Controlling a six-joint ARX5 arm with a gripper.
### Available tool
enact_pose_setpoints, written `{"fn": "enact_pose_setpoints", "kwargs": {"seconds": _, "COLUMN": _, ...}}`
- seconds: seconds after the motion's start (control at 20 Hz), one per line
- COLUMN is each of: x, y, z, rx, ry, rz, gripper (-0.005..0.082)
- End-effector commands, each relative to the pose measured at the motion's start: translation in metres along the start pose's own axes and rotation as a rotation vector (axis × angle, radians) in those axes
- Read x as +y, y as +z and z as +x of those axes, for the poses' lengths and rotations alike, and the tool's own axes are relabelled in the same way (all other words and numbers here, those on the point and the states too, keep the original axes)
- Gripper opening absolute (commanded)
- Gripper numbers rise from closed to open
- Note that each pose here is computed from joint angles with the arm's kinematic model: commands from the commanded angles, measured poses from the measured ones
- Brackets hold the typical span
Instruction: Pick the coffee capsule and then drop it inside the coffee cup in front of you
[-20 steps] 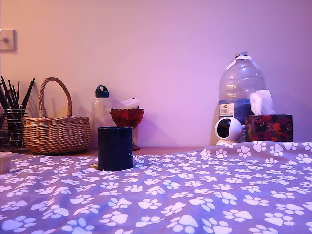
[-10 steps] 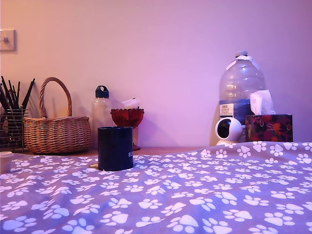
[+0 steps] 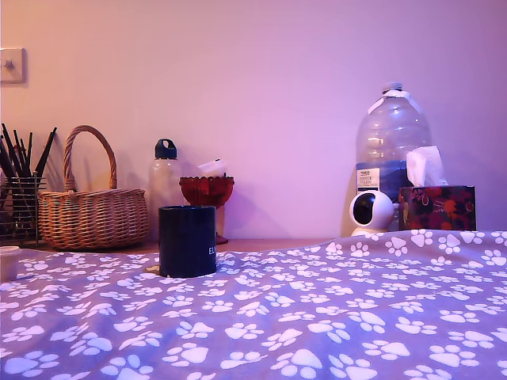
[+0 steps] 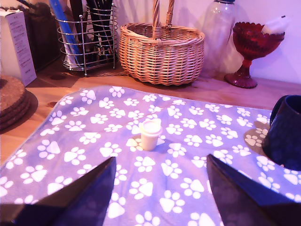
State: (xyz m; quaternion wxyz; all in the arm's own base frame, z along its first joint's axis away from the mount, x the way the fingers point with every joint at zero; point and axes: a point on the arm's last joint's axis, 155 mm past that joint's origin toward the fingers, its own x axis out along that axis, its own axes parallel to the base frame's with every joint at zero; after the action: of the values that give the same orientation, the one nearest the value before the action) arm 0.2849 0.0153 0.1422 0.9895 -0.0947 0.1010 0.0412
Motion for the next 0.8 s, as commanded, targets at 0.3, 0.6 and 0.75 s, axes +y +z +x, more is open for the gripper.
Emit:
{"fn": "enact_pose_setpoints", "kwargs": {"seconds": 0.3, "x": 0.004, "y": -0.019, "z": 0.002, "rx": 0.015, "ry": 0.003, "rz": 0.034, "gripper": 0.0553}}
{"fn": "enact_pose_setpoints", "kwargs": {"seconds": 0.6, "x": 0.007, "y": -0.022, "z": 0.009, "rx": -0.009, "ry": 0.014, "rz": 0.041, "gripper": 0.0553}}
{"fn": "enact_pose_setpoints", "kwargs": {"seconds": 0.75, "x": 0.007, "y": -0.025, "z": 0.015, "rx": -0.001, "ry": 0.012, "rz": 0.042, "gripper": 0.0553}}
